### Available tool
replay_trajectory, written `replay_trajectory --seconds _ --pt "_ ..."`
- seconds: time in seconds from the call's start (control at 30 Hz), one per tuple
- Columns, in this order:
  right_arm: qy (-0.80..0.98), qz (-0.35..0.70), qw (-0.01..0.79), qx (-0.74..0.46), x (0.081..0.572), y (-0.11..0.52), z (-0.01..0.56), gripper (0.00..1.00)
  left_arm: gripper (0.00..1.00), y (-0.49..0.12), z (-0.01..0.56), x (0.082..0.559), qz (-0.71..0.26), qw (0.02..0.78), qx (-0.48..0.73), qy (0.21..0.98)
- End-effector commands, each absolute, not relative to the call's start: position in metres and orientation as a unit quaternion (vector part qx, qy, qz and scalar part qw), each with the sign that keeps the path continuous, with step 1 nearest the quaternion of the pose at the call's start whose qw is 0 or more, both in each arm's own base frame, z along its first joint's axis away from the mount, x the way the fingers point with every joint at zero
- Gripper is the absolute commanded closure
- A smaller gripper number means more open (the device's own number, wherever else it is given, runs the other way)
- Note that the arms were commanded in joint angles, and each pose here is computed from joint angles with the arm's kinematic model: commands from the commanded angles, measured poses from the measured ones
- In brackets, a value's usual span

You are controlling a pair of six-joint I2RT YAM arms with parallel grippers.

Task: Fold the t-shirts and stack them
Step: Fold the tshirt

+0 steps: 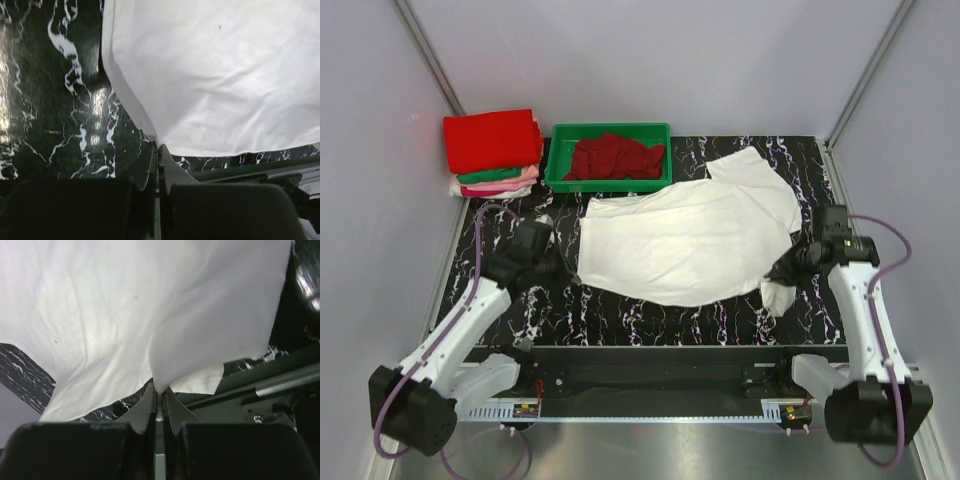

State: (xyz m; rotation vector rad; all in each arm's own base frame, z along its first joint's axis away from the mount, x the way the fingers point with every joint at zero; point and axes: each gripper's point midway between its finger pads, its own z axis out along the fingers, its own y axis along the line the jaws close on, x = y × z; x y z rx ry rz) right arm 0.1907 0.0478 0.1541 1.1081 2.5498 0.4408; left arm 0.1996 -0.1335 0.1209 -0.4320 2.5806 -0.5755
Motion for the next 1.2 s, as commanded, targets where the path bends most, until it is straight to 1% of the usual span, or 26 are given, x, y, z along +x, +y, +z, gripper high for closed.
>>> replay_trajectory --seconds 0.0,0.07,0.1,0.17,0.2,0.23,0.27,0.3,0.43,0.47,0.57,0.6,0.67,0.7,0.77,0.8,0.83,0.87,0.9,0.93,0.97,1.0,1.07,1.1,1.13,1.17 --pt "0.898 0.168 0.237 0.331 0.252 0.042 0.184 1.0 1.0 -0.137 0.137 0.238 -0.226 0.244 -0.119 0.936" --pt "0.906 0.162 0.231 0.314 0.278 0.04 0.182 1.0 1.0 -0.138 0.144 0.259 -0.235 0.244 -0.119 0.933" --pt "0.914 0.15 0.209 0.312 0.287 0.038 0.17 1.0 1.0 -0.138 0.132 0.268 -0.226 0.227 -0.116 0.94" --pt "0.916 0.151 0.21 0.306 0.306 0.037 0.17 1.0 1.0 -0.139 0.134 0.289 -0.235 0.226 -0.111 0.939" --pt "0.918 0.141 0.207 0.307 0.312 0.033 0.166 1.0 1.0 -0.139 0.119 0.296 -0.228 0.205 -0.115 0.945" --pt "0.922 0.133 0.194 0.307 0.319 0.032 0.155 1.0 1.0 -0.139 0.115 0.304 -0.225 0.201 -0.115 0.946" --pt "0.921 0.135 0.202 0.305 0.33 0.031 0.155 1.0 1.0 -0.137 0.119 0.317 -0.227 0.208 -0.116 0.944" --pt "0.921 0.132 0.201 0.306 0.335 0.03 0.152 1.0 1.0 -0.135 0.104 0.323 -0.217 0.191 -0.117 0.95" --pt "0.929 0.127 0.179 0.297 0.362 0.028 0.127 1.0 1.0 -0.134 0.089 0.344 -0.209 0.167 -0.116 0.957" --pt "0.931 0.129 0.175 0.294 0.365 0.029 0.124 1.0 1.0 -0.131 0.091 0.353 -0.201 0.175 -0.113 0.957" --pt "0.936 0.118 0.163 0.288 0.38 0.026 0.108 1.0 1.0 -0.124 0.075 0.359 -0.186 0.155 -0.123 0.962" --pt "0.939 0.109 0.149 0.291 0.384 0.023 0.095 0.98 1.0 -0.123 0.069 0.362 -0.184 0.148 -0.125 0.964" --pt "0.944 0.108 0.151 0.273 0.399 0.021 0.093 0.84 1.0 -0.12 0.065 0.365 -0.182 0.138 -0.13 0.965" --pt "0.949 0.105 0.132 0.266 0.404 0.018 0.077 0.61 1.0 -0.118 0.062 0.368 -0.179 0.134 -0.135 0.965" --pt "0.949 0.105 0.136 0.263 0.421 0.013 0.086 0.35 1.0 -0.11 0.062 0.368 -0.172 0.134 -0.147 0.965" --pt "0.95 0.084 0.136 0.267 0.424 0.004 0.084 0.19 0.99 -0.107 0.068 0.368 -0.172 0.14 -0.155 0.963" --pt "0.948 0.072 0.147 0.273 0.426 -0.005 0.095 0.12 0.95 -0.102 0.068 0.366 -0.17 0.14 -0.164 0.962" --pt "0.946 0.057 0.155 0.279 0.424 -0.012 0.101 0.06 0.8 -0.1 0.072 0.364 -0.169 0.144 -0.17 0.96" --pt "0.937 0.028 0.189 0.292 0.421 -0.026 0.124 0.02 0.75 -0.098 0.085 0.363 -0.172 0.163 -0.172 0.956" --pt "0.935 0.016 0.191 0.299 0.41 -0.031 0.127 0.0 0.67 -0.096 0.085 0.356 -0.168 0.165 -0.174 0.956" --pt "0.931 0.007 0.202 0.302 0.403 -0.034 0.134 0.0 0.54 -0.093 0.088 0.354 -0.162 0.176 -0.174 0.955" --pt "0.92 -0.005 0.233 0.314 0.392 -0.04 0.158 0.0 0.48 -0.092 0.1 0.35 -0.167 0.194 -0.176 0.951" --pt "0.919 -0.008 0.224 0.324 0.361 -0.037 0.146 0.0 0.42 -0.094 0.098 0.337 -0.175 0.197 -0.176 0.948" --pt "0.909 0.007 0.245 0.337 0.348 -0.033 0.159 0.0 0.39 -0.096 0.104 0.332 -0.186 0.208 -0.173 0.945" --pt "0.913 0.002 0.218 0.346 0.322 -0.029 0.135 0.0 0.39 -0.098 0.104 0.329 -0.192 0.214 -0.173 0.942" --pt "0.91 0.01 0.217 0.353 0.31 -0.025 0.13 0.0 0.39 -0.1 0.091 0.313 -0.197 0.197 -0.179 0.944"
